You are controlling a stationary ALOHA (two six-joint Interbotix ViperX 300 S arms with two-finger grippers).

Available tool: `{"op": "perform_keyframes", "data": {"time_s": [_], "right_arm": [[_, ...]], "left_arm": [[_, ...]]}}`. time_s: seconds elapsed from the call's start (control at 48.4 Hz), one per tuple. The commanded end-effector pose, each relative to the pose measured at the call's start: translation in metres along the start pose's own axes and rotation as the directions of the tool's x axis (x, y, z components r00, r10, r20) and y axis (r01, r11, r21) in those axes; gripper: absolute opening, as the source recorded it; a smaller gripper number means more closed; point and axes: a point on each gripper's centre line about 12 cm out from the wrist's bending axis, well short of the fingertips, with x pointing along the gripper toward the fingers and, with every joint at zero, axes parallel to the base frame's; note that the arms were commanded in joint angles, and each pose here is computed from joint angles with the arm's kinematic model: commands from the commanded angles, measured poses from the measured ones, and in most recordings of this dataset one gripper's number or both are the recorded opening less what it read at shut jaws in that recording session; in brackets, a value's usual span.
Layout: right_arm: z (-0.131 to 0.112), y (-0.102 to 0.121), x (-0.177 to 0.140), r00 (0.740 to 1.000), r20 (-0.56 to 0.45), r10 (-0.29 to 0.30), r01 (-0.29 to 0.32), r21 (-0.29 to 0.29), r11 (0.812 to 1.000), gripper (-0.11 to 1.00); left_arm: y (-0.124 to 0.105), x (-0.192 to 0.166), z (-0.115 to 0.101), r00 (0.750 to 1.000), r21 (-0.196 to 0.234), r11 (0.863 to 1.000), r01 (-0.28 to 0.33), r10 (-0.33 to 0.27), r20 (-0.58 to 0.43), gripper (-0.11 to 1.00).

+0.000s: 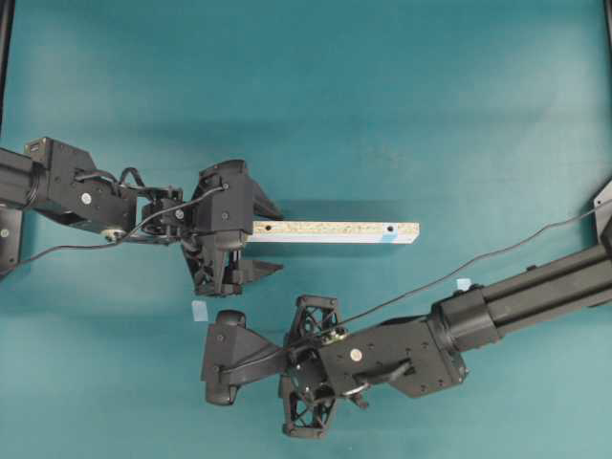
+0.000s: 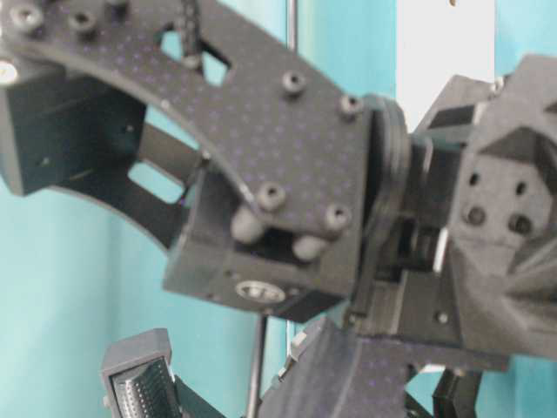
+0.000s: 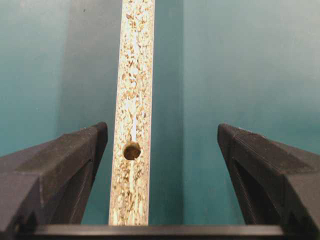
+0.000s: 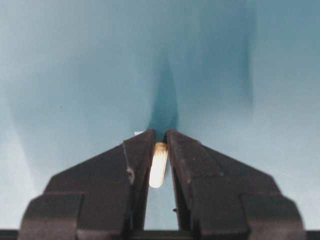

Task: Insert the rod into the hole on the wooden board.
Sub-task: 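Close the right gripper around the wooden peg, then lift the peg with the right gripper toward the board's right end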

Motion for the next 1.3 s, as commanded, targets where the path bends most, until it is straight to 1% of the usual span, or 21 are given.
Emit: {"op": "perform_keyframes", "data": {"time_s": [0.0, 0.145, 0.248, 0.702, 0.785, 1.012, 1.281], "right_arm": [[0.010, 0.007, -0.014, 0.999, 0.041, 0.030, -0.030, -0.003, 1.000, 0.20], [0.010, 0.007, -0.015, 0.999, 0.042, 0.031, -0.030, -0.001, 1.000, 0.16], [0.010, 0.008, -0.015, 0.999, 0.043, 0.030, -0.030, -0.005, 1.000, 0.11], [0.013, 0.011, -0.021, 0.997, 0.057, 0.041, -0.041, -0.008, 0.999, 0.11], [0.015, 0.011, -0.028, 0.997, 0.066, 0.046, -0.045, -0.008, 0.999, 0.11], [0.028, 0.015, -0.066, 0.984, 0.157, 0.083, -0.079, -0.036, 0.996, 0.11], [0.035, 0.015, -0.102, 0.969, 0.214, 0.120, -0.115, -0.036, 0.993, 0.11]], "left_arm": [[-0.002, -0.004, 0.012, 0.999, -0.005, 1.000, 0.005, -0.005, 0.041, 0.99], [-0.003, -0.004, 0.012, 0.999, -0.003, 1.000, 0.007, -0.007, 0.041, 0.99], [-0.003, -0.004, 0.013, 0.999, -0.003, 1.000, 0.007, -0.007, 0.044, 0.99], [-0.004, -0.005, 0.011, 0.999, 0.000, 1.000, 0.011, -0.011, 0.040, 0.99], [-0.003, -0.005, 0.011, 0.999, -0.002, 1.000, 0.008, -0.008, 0.037, 0.99], [-0.004, -0.005, 0.011, 0.999, 0.000, 1.000, 0.011, -0.011, 0.035, 0.99], [-0.005, -0.004, 0.010, 0.999, 0.002, 1.000, 0.012, -0.012, 0.033, 0.99]]}}
